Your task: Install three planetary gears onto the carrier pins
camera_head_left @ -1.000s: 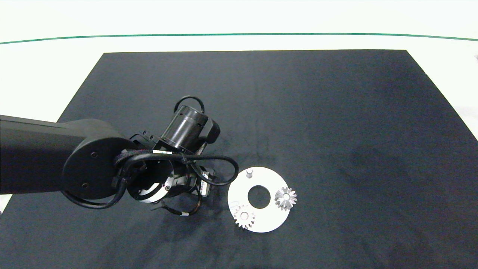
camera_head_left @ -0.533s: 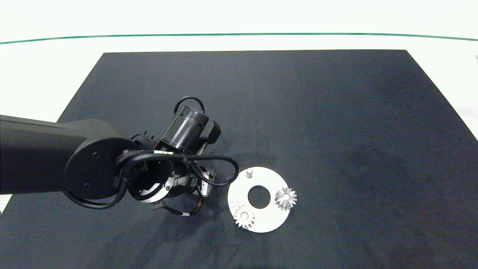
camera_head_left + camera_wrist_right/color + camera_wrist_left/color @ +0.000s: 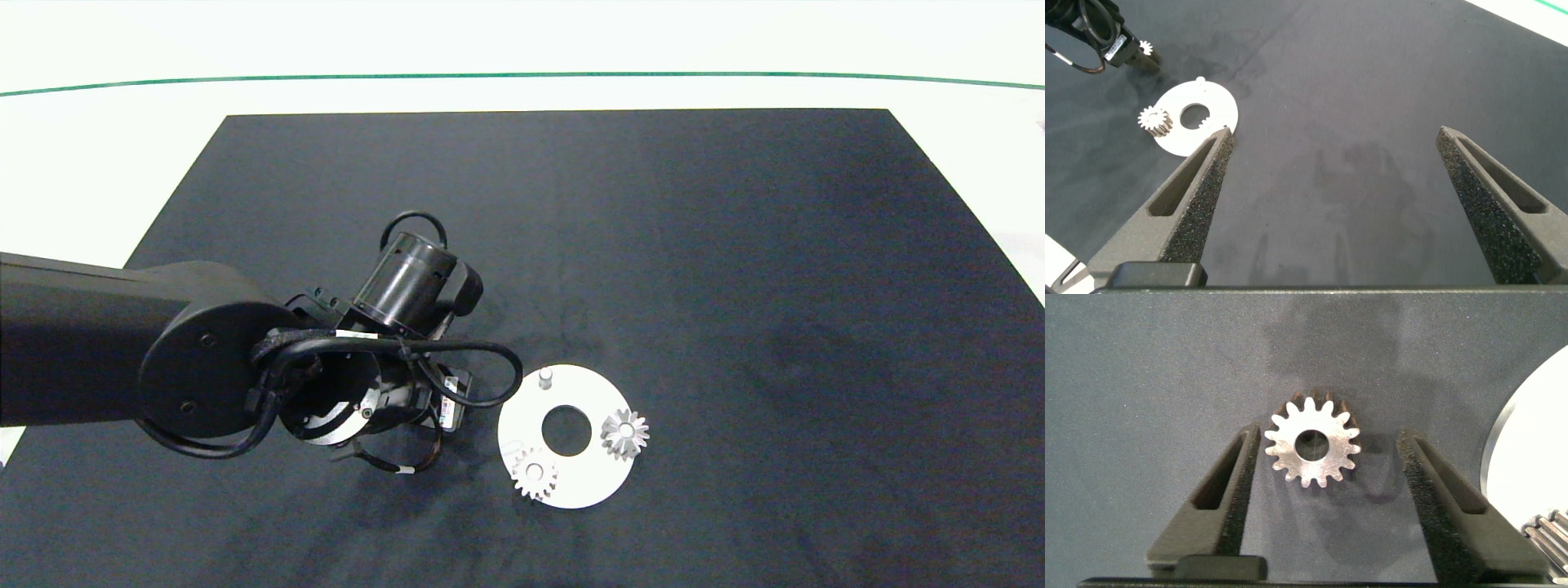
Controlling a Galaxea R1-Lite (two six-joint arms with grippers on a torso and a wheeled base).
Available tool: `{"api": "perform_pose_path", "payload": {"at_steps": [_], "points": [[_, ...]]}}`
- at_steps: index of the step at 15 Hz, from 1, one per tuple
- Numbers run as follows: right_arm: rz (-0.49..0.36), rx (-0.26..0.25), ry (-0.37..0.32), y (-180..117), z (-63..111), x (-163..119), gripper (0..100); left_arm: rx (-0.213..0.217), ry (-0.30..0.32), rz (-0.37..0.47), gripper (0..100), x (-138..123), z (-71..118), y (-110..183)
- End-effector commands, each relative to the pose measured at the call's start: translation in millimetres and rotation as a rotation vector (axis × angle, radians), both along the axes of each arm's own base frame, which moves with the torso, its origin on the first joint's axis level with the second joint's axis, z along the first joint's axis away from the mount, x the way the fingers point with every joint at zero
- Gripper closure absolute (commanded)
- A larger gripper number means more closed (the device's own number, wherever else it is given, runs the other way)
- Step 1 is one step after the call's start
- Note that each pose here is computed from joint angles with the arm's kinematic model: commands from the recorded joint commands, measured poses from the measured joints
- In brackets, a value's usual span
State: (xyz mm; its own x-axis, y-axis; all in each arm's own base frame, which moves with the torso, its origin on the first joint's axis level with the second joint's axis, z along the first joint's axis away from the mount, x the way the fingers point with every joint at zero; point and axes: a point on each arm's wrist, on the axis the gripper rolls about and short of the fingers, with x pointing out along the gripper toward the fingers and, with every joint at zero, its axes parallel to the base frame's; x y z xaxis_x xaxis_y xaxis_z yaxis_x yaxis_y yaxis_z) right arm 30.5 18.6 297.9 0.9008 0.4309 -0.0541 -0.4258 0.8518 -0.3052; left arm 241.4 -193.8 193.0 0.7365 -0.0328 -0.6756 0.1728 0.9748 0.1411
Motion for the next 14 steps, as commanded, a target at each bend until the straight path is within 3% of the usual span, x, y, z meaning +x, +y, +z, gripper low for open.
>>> {"api": "perform_pose_path", "payload": {"at_steps": [1,14], "points": [[0.000,-0.002,0.000,-0.1,-0.1,-0.1,0,0.005,0.006,0.003,41,0.0,-1.9,0.4],[0.000,-0.010,0.009,1.4,-1.7,1.6,0,-0.028,-0.018,-0.027,67,-8.2,8.6,-1.5]]}}
